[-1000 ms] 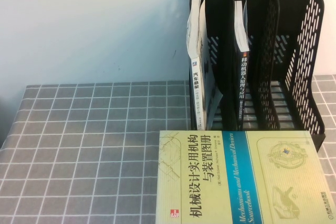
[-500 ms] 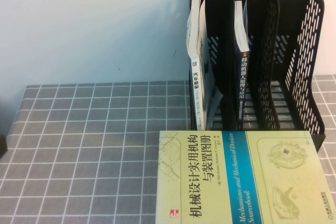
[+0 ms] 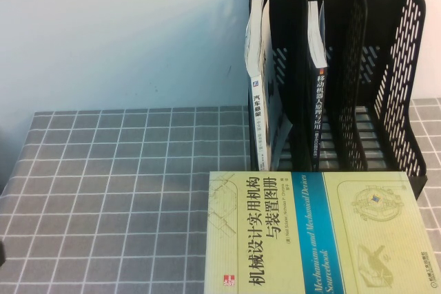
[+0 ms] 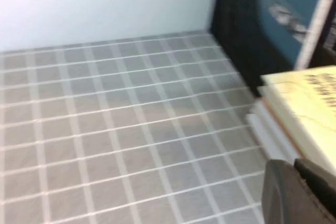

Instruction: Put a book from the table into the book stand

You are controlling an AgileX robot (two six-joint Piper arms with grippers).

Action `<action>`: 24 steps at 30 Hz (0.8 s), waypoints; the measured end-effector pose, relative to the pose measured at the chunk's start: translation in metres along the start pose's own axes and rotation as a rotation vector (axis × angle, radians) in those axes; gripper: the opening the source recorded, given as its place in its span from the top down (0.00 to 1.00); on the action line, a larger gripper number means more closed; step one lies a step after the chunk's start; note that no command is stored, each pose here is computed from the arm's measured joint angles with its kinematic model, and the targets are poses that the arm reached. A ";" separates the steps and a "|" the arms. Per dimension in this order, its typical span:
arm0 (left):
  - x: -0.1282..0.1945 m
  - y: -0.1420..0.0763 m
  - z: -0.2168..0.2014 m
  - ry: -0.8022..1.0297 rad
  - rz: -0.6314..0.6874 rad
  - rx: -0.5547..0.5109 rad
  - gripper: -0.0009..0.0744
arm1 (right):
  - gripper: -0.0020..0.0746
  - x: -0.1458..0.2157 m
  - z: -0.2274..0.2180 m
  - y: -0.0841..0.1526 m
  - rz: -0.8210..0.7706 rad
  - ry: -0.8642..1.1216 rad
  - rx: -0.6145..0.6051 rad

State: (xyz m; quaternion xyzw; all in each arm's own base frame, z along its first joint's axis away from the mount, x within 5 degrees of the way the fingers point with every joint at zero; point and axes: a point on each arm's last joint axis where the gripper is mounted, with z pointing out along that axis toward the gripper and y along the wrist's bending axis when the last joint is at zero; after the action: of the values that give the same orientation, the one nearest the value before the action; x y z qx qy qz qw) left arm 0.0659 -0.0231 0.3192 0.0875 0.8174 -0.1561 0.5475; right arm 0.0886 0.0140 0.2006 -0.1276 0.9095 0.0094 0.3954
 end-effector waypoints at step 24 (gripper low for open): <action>0.137 0.036 0.031 -0.107 -0.111 -0.272 0.99 | 0.98 0.002 0.000 0.001 0.004 0.017 -0.005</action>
State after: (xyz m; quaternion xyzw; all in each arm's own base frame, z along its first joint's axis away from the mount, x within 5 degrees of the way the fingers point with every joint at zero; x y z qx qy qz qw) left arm 0.0513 -0.0044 0.1765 -0.0414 0.8044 -0.0783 0.5874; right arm 0.0872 0.0141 0.1995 -0.1269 0.9131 0.0115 0.3872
